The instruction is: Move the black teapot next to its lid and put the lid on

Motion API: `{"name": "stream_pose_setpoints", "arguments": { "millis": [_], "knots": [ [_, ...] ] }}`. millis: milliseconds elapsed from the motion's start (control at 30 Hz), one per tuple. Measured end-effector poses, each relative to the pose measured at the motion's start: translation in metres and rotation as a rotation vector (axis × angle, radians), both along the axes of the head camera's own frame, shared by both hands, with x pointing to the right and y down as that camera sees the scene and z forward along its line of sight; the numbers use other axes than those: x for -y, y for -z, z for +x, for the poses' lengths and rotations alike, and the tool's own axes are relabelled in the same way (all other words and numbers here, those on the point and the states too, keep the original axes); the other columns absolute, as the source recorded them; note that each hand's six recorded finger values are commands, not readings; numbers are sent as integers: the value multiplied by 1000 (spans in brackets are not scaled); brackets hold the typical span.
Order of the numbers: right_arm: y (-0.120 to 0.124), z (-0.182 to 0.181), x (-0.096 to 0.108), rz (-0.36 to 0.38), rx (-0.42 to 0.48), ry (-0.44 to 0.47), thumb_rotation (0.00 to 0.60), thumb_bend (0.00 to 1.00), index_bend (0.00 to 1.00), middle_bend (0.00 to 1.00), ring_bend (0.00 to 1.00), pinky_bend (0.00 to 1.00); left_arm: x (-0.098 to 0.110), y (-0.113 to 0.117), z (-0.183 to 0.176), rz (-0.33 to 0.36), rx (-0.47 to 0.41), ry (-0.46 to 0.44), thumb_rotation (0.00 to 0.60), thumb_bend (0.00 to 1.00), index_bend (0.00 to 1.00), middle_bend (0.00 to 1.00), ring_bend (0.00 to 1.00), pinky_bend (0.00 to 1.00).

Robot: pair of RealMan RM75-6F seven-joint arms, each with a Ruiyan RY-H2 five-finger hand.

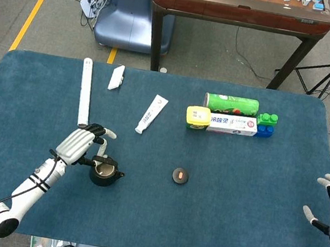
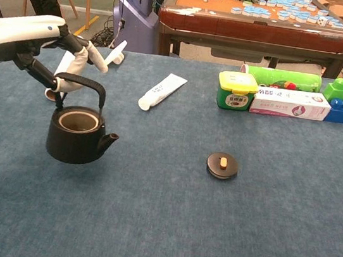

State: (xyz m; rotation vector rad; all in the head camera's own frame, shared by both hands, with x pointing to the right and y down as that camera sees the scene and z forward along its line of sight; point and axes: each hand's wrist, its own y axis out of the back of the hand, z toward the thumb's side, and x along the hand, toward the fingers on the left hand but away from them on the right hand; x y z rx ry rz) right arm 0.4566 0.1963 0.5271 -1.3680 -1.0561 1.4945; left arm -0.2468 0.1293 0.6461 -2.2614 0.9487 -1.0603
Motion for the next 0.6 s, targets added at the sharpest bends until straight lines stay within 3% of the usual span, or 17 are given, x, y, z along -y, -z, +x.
{"name": "stream_pose_setpoints", "arguments": {
  "millis": [600],
  "knots": [
    [1,7,-5,-9,-11,-19,600,187,285,244,151,254,24,-22,69,-24,-59,-40,600,360,722,286,207,112]
  ]
}}
